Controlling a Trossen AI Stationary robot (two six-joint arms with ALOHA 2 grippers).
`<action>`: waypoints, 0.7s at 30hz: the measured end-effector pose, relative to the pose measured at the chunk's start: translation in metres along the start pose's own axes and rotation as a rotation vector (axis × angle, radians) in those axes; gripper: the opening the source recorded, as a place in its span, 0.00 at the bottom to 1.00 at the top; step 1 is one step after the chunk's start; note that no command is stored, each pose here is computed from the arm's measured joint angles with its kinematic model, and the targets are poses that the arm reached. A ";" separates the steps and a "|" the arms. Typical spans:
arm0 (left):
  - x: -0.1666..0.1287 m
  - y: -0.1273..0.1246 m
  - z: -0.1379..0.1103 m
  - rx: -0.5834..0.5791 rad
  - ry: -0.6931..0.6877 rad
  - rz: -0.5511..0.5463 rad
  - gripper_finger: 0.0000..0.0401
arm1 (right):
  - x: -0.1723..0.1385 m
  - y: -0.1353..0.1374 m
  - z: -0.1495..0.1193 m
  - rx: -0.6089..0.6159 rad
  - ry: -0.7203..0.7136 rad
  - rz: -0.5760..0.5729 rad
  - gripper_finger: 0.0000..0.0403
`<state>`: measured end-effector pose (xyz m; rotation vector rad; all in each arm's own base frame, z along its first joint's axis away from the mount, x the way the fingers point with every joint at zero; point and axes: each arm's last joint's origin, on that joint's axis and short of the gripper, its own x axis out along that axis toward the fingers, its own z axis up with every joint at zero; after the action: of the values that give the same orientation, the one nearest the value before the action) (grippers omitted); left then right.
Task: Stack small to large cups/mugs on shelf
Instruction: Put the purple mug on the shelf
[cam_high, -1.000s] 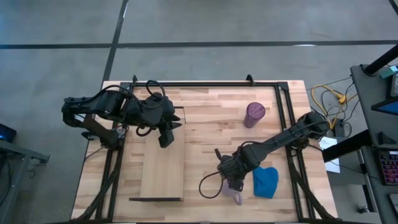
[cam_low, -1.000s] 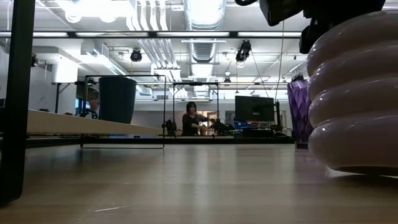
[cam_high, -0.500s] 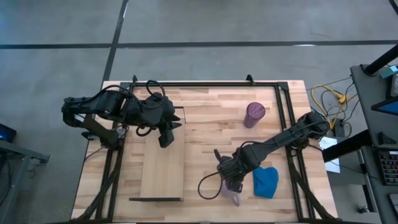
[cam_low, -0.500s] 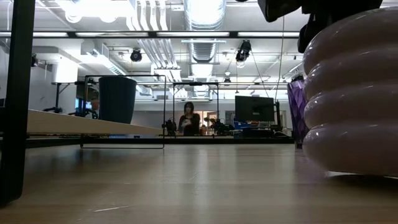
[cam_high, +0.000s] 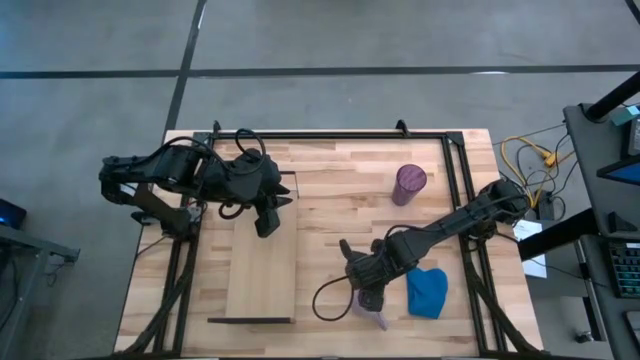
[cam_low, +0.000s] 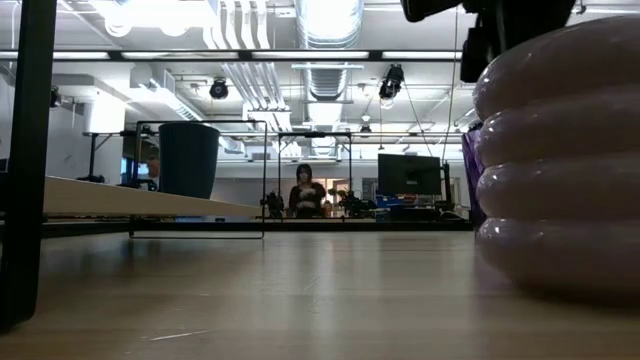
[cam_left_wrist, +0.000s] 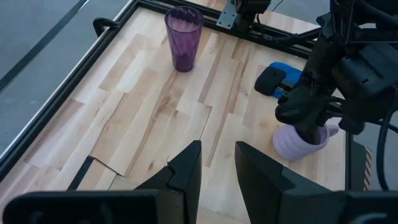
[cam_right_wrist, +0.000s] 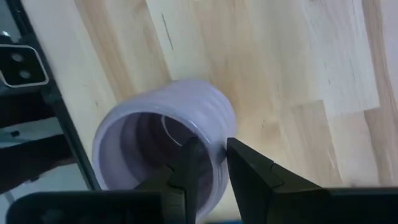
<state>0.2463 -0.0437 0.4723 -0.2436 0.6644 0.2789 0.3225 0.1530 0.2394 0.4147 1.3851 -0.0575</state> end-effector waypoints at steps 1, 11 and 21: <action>0.000 0.000 0.000 0.000 0.000 0.000 0.21 | 0.001 0.000 0.001 -0.002 -0.004 0.003 0.19; 0.000 0.000 0.000 0.000 0.000 0.000 0.21 | 0.023 -0.002 0.006 -0.018 0.040 -0.030 0.19; 0.000 0.000 0.000 0.000 0.001 0.000 0.21 | 0.019 -0.004 0.009 -0.009 0.030 -0.026 0.07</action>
<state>0.2463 -0.0437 0.4722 -0.2433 0.6654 0.2791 0.3335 0.1504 0.2211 0.3912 1.4203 -0.0668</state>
